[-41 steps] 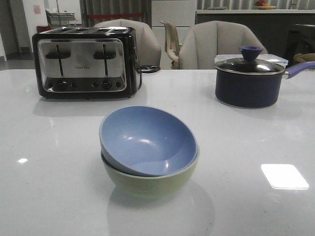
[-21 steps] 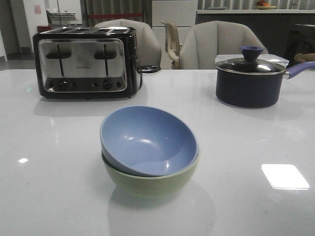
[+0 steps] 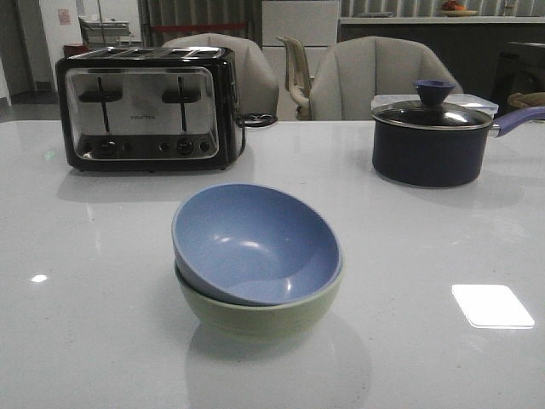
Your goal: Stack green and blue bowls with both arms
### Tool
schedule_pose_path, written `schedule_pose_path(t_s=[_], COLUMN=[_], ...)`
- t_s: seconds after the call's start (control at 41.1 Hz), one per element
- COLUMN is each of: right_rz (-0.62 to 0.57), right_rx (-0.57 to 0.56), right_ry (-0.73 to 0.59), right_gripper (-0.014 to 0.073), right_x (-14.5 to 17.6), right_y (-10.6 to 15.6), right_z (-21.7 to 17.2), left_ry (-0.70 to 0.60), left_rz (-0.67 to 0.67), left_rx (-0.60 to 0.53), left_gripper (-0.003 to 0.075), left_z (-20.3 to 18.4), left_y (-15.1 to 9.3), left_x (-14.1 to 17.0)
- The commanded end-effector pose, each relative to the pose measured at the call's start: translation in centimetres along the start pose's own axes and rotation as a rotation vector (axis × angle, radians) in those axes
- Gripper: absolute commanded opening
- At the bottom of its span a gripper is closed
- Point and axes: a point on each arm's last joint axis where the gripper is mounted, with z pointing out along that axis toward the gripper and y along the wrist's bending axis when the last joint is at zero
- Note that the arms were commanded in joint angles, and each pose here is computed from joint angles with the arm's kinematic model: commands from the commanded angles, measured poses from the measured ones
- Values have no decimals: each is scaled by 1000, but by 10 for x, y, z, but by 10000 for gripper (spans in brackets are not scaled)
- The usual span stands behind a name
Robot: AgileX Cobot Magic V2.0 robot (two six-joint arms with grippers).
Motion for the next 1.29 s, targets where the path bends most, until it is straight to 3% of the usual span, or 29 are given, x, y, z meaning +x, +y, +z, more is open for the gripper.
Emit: schedule_pose_path(t_s=[0.0,0.487,1.266], right_rz=[-9,86,86], right_rx=[14,25,29], right_ry=[-160,-193,-180], right_gripper=[35,35,35], right_x=[-11,-4,-3], right_y=[-1,-2,-2], right_z=[-2,-1,-1], left_ry=[-89,-89,-89], left_rz=[-9,-9,-9], left_rx=[5,5,5], left_gripper=[101,101,101], left_z=[-1,-1,-1], left_y=[0,0,0], left_x=[-2,-2,-2])
